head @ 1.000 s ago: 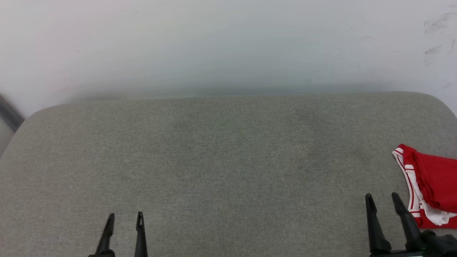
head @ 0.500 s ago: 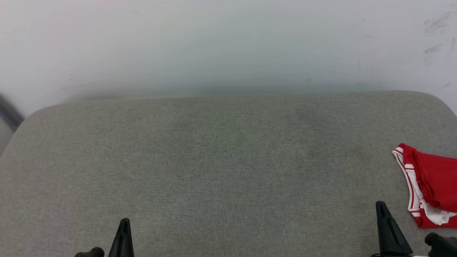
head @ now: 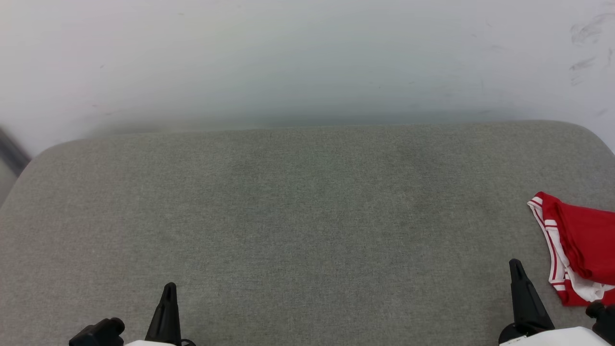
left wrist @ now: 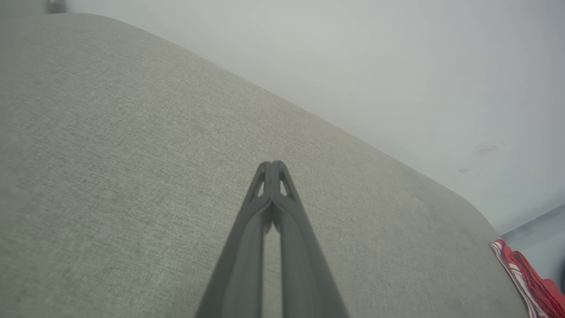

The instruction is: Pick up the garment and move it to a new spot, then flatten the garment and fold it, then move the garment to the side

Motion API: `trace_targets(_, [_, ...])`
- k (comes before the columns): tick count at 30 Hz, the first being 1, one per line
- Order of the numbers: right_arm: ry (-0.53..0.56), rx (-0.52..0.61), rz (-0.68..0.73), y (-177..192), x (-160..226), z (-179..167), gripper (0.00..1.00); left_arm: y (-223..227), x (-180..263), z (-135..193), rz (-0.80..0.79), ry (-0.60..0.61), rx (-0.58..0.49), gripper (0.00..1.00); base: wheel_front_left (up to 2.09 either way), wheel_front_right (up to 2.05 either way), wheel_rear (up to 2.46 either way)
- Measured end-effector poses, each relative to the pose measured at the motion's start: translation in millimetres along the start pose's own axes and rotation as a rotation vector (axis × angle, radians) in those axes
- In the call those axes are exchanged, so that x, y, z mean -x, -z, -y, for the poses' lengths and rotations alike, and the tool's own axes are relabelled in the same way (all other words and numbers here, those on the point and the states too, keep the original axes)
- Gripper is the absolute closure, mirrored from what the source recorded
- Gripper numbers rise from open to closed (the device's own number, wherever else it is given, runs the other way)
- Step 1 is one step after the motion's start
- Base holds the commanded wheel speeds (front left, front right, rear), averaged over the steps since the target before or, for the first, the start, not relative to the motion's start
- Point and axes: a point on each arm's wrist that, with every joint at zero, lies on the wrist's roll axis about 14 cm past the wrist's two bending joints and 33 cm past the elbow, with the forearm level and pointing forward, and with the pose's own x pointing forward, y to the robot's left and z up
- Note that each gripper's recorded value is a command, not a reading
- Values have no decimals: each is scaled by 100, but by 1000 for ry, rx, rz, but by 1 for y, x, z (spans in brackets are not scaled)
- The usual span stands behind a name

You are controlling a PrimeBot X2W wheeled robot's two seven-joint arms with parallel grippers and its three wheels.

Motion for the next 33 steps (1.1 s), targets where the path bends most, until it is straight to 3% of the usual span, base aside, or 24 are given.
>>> trace_targets(33, [39,-424,-16,-3,-21,5,100,-2,-26,2,-48,4,464,100,0,0,0])
